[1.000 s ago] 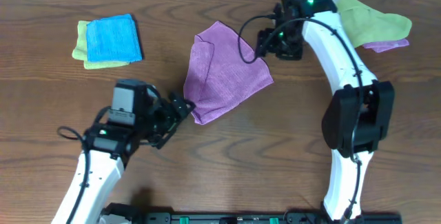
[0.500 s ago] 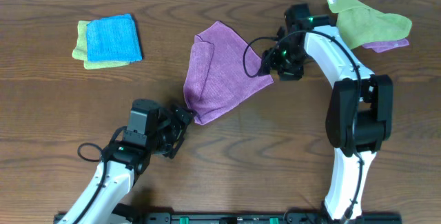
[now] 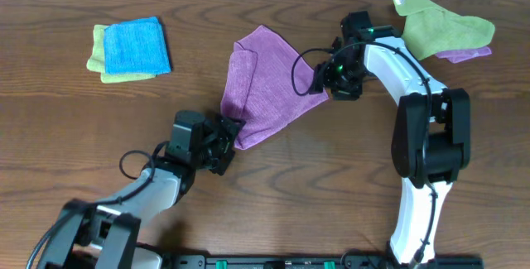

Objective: Fold the cloth
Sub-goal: 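Grasp the purple cloth's left corner with the left gripper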

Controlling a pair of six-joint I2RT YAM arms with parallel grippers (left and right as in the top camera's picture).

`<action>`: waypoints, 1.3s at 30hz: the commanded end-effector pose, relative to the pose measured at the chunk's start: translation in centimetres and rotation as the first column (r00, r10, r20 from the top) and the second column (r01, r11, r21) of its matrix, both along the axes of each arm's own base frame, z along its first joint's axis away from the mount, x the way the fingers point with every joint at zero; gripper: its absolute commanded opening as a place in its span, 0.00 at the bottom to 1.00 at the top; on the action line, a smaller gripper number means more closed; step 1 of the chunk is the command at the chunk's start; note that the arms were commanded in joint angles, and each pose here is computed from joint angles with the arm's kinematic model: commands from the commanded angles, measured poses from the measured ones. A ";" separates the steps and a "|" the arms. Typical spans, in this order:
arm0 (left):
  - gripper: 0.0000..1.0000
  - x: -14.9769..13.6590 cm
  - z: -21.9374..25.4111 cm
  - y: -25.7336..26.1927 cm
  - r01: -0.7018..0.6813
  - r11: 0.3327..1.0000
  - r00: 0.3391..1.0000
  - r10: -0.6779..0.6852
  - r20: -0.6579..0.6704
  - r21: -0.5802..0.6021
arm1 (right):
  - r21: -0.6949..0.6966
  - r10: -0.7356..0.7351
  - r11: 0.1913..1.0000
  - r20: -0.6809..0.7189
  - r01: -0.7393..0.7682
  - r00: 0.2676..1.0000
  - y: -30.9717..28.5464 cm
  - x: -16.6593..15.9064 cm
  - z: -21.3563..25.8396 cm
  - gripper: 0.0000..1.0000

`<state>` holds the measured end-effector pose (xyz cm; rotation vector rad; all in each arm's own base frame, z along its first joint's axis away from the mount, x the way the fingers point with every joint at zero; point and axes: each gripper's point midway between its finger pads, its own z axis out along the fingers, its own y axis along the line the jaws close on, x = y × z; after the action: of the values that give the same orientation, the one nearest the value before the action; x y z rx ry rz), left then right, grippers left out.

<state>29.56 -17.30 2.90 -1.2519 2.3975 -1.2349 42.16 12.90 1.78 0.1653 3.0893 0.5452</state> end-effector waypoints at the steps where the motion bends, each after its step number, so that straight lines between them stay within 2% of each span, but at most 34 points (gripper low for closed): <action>1: 0.96 -0.5 -0.9 -0.3 -0.002 1.000 0.999 0.002 -0.043 -0.012 | 0.013 -0.042 0.999 0.002 0.042 0.999 0.1 0.2 0.4 0.67; 9: 0.97 -0.3 -1.4 0.0 -0.033 0.999 0.999 0.034 -0.037 0.031 | 0.035 -0.067 0.997 -0.020 0.067 0.998 0.5 -0.4 -0.6 0.67; 11: 1.00 -0.2 -1.5 0.1 -0.047 0.998 0.998 0.049 -0.035 0.042 | 0.046 -0.066 0.997 -0.023 0.067 0.998 0.8 -0.5 -0.8 0.66; 12: 0.93 -0.1 -1.5 0.2 -0.055 0.997 0.998 0.057 -0.032 0.047 | 0.051 -0.065 0.996 -0.022 0.066 0.998 1.0 -0.6 -0.9 0.65; 24: 0.44 0.1 -2.2 0.5 -0.090 0.991 0.995 0.093 -0.023 0.102 | 0.066 -0.051 0.997 0.010 0.050 0.999 2.5 -0.3 -1.2 0.59; 32: 0.06 -0.2 -3.1 0.4 -0.078 0.992 0.995 0.083 -0.049 0.099 | 0.067 -0.055 0.996 0.028 0.053 0.998 2.5 0.2 -1.2 0.41; 37: 0.06 -0.1 -3.3 0.3 -0.073 0.992 0.996 0.078 -0.044 0.102 | 0.051 -0.058 0.997 0.051 0.056 0.997 2.3 0.7 -1.3 0.30; 39: 0.06 -0.1 -3.3 0.3 -0.065 0.992 0.997 0.069 -0.036 0.107 | 0.052 -0.058 0.997 0.058 0.055 0.997 2.3 0.8 -1.4 0.14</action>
<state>29.73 -17.08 0.12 -1.3541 2.3736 -1.0835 43.10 14.98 0.49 0.2345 3.0062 0.6292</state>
